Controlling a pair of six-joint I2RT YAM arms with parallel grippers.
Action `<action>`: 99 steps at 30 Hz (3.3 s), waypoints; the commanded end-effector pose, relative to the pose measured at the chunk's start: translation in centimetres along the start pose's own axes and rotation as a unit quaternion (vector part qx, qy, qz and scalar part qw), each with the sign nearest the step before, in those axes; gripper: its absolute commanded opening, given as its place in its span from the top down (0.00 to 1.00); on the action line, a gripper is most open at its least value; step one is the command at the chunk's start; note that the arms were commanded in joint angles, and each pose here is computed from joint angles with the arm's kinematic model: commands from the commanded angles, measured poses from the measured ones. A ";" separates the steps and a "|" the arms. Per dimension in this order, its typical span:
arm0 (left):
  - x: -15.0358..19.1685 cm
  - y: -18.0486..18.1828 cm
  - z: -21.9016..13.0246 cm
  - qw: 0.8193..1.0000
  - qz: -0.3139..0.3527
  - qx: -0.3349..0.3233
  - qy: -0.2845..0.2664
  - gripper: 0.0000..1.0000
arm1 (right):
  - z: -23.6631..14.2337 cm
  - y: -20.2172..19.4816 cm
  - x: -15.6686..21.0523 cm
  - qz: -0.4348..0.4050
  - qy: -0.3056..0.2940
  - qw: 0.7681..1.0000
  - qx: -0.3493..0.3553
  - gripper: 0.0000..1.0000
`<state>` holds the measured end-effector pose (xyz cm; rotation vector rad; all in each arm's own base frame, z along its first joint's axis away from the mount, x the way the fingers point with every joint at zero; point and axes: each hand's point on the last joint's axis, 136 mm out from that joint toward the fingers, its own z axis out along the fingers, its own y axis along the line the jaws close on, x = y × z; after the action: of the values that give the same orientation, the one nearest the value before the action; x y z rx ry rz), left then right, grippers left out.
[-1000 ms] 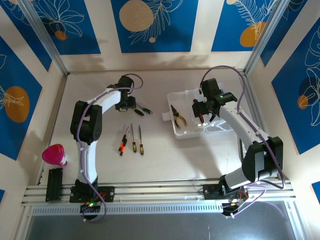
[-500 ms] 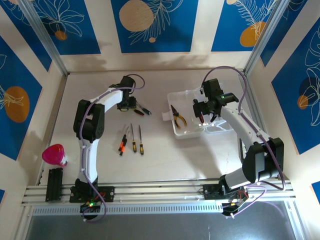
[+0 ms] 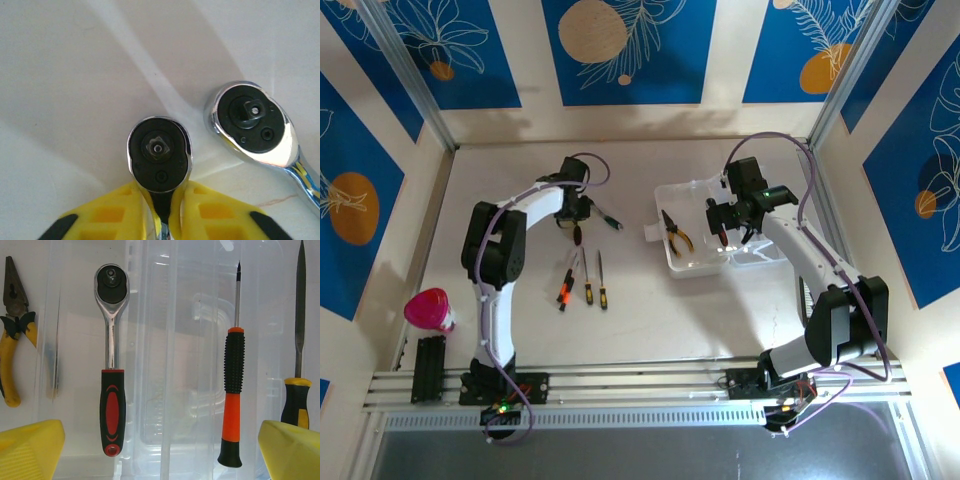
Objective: Pack the tool kit
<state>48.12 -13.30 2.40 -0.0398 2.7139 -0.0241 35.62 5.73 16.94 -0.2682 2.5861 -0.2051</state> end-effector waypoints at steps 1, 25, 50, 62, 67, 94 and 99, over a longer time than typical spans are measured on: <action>5.2 1.5 1.1 0.996 0.010 -0.020 0.085 0.86 | -1.1 0.0 -0.2 0.003 -0.012 1.000 -0.011 0.01; 0.3 -2.4 -11.4 0.992 -0.002 0.125 -0.019 1.00 | -5.3 7.8 -2.7 0.024 -0.067 0.973 -0.221 0.01; -1.1 -15.1 -25.4 0.900 0.004 0.420 -0.115 1.00 | -9.6 28.0 -7.5 0.022 -0.088 0.851 -0.517 0.05; -0.6 -15.6 -26.3 0.890 0.004 0.440 -0.120 1.00 | -8.7 28.7 -8.1 0.045 -0.072 0.848 -0.523 0.38; -0.7 -15.6 -26.9 0.887 0.006 0.444 -0.126 1.00 | -8.4 28.9 -8.1 0.051 -0.067 0.847 -0.524 0.51; 2.0 -0.2 -21.5 0.984 0.023 0.137 -0.112 0.00 | -1.4 6.6 0.0 0.063 0.039 0.986 -0.152 1.00; 4.4 0.5 -19.5 0.988 0.015 0.131 -0.080 0.00 | 0.5 3.7 1.5 0.043 0.066 0.994 -0.071 1.00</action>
<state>37.33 -13.87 19.90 0.0748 2.4693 -0.4101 34.82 11.60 16.32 -0.1491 2.6923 0.2091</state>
